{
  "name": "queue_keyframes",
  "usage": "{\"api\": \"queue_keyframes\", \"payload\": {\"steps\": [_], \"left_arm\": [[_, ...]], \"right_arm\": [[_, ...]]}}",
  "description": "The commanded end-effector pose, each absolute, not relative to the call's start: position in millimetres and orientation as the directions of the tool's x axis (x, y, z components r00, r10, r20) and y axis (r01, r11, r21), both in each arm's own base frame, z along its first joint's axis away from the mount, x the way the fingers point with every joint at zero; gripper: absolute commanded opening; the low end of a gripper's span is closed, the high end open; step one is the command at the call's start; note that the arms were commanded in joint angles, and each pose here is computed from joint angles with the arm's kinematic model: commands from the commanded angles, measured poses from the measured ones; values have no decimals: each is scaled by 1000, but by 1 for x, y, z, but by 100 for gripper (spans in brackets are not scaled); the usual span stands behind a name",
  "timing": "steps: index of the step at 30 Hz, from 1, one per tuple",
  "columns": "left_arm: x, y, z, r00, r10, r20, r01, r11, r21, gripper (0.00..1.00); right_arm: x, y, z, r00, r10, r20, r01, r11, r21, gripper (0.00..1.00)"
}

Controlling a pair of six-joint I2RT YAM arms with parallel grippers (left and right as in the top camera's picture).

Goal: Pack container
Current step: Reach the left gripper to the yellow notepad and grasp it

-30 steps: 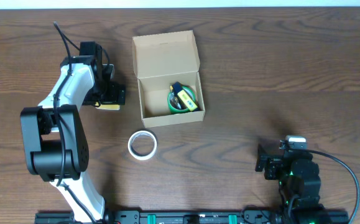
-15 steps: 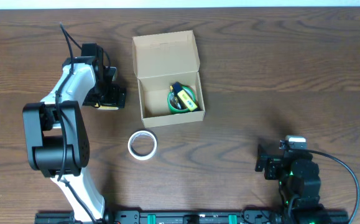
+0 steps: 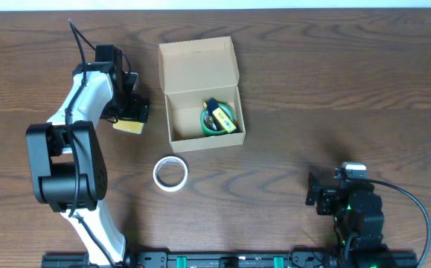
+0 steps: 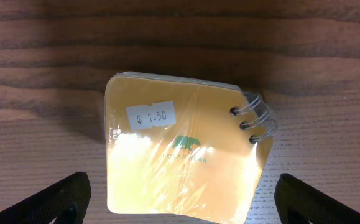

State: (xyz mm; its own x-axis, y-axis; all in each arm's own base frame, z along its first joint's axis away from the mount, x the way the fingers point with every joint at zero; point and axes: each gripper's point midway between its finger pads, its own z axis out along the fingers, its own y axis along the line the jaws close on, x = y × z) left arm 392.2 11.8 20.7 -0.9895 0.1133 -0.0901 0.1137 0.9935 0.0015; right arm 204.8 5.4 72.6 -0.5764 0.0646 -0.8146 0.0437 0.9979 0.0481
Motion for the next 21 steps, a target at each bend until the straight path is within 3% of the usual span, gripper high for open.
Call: {"api": "queue_keyframes", "payload": {"steps": [1,21], "left_arm": [[395,14,21,-985,153,-84,151,988,22,95],[384,7,-2,-980,201,-9,201,980,-7,96]], "right_arm": [[205,4,73,-573,80,-816,56,997,58,99],[205,4,73,-572,80,-816,57,997,58,99]]}}
